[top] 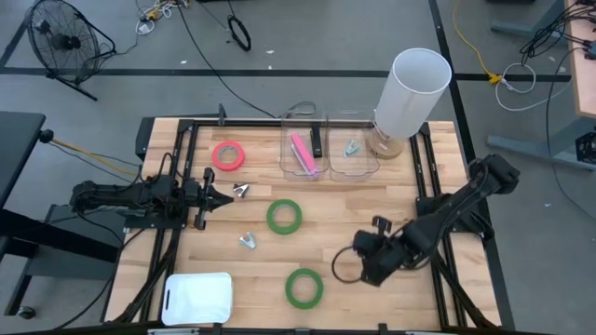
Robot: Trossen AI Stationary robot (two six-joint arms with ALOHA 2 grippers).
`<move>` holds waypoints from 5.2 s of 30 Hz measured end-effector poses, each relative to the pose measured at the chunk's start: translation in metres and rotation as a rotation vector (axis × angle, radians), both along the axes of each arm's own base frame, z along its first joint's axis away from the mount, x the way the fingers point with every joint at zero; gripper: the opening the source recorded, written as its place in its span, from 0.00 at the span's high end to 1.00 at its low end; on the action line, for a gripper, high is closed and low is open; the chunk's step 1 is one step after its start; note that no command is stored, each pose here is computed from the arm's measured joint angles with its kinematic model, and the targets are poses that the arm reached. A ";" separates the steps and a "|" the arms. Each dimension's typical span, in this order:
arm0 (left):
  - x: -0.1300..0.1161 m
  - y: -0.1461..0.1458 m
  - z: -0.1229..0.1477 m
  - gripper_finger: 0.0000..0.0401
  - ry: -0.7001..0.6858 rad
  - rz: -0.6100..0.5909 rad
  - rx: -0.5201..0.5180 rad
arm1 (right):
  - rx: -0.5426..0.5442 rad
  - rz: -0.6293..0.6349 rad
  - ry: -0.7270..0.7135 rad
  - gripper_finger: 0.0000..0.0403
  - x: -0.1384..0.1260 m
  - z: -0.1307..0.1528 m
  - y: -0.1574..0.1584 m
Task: Pick and place Stapler, Stapler remover, tape
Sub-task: Put the purple staple remover into the right transparent bin, then put the pink tape into the white bin
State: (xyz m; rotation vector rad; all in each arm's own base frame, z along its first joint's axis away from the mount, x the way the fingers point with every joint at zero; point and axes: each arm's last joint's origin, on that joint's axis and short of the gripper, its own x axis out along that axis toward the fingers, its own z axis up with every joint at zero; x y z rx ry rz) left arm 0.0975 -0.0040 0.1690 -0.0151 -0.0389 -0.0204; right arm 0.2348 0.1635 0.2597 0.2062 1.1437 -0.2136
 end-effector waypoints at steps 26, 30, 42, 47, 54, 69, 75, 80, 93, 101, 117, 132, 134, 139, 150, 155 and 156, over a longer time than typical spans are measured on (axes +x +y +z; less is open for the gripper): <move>0.000 0.000 0.000 0.96 -0.001 0.000 0.000 | -0.208 -0.308 -0.128 0.81 0.014 0.051 -0.177; 0.000 0.000 0.000 0.96 0.000 0.000 0.000 | -0.216 -0.371 -0.156 0.81 0.016 0.052 -0.198; 0.000 0.000 0.000 0.96 0.000 0.001 0.001 | -0.231 -0.539 -0.213 0.81 0.014 0.033 -0.250; 0.000 0.000 0.000 0.96 -0.001 0.001 0.002 | -0.197 -0.572 -0.264 0.81 0.012 0.006 -0.265; 0.000 0.000 0.000 0.96 0.000 0.001 0.002 | -0.181 -0.623 -0.260 0.81 0.003 -0.022 -0.277; 0.000 0.000 0.000 0.96 -0.001 0.001 0.001 | -0.173 -0.656 -0.277 0.81 -0.001 -0.035 -0.281; 0.000 0.000 0.000 0.96 -0.001 0.001 0.001 | -0.173 -0.656 -0.280 0.81 -0.001 -0.035 -0.281; 0.000 0.000 0.000 0.96 -0.001 0.001 0.001 | -0.173 -0.656 -0.280 0.81 -0.001 -0.035 -0.281; 0.000 0.000 0.000 0.96 0.000 0.001 0.001 | -0.207 -0.671 -0.273 0.77 -0.002 -0.034 -0.282; 0.000 0.000 0.000 0.96 -0.001 0.001 0.001 | -0.229 -0.689 -0.270 0.45 -0.003 -0.034 -0.283; 0.000 0.002 0.001 0.96 -0.007 0.061 -0.074 | 0.069 -0.401 -0.522 0.46 0.025 -0.021 -0.257; 0.010 0.035 0.037 0.96 0.350 0.594 -0.096 | 0.008 -0.217 -0.660 0.50 0.048 -0.008 -0.188; 0.017 0.041 0.043 0.94 0.415 0.617 -0.068 | 0.007 -0.196 -0.657 0.50 0.049 -0.009 -0.180; 0.036 0.055 0.056 0.77 0.589 0.666 -0.058 | 0.031 -0.130 -0.657 0.50 0.049 -0.009 -0.160; 0.065 0.099 0.044 0.45 0.914 0.768 -0.109 | 0.028 -0.054 -0.661 0.50 0.047 -0.008 -0.127; 0.067 0.118 0.022 0.47 1.046 0.791 -0.183 | 0.004 -0.055 -0.666 0.50 0.045 -0.008 -0.119; 0.068 0.120 0.019 0.48 1.063 0.784 -0.199 | 0.005 -0.051 -0.666 0.50 0.045 -0.008 -0.118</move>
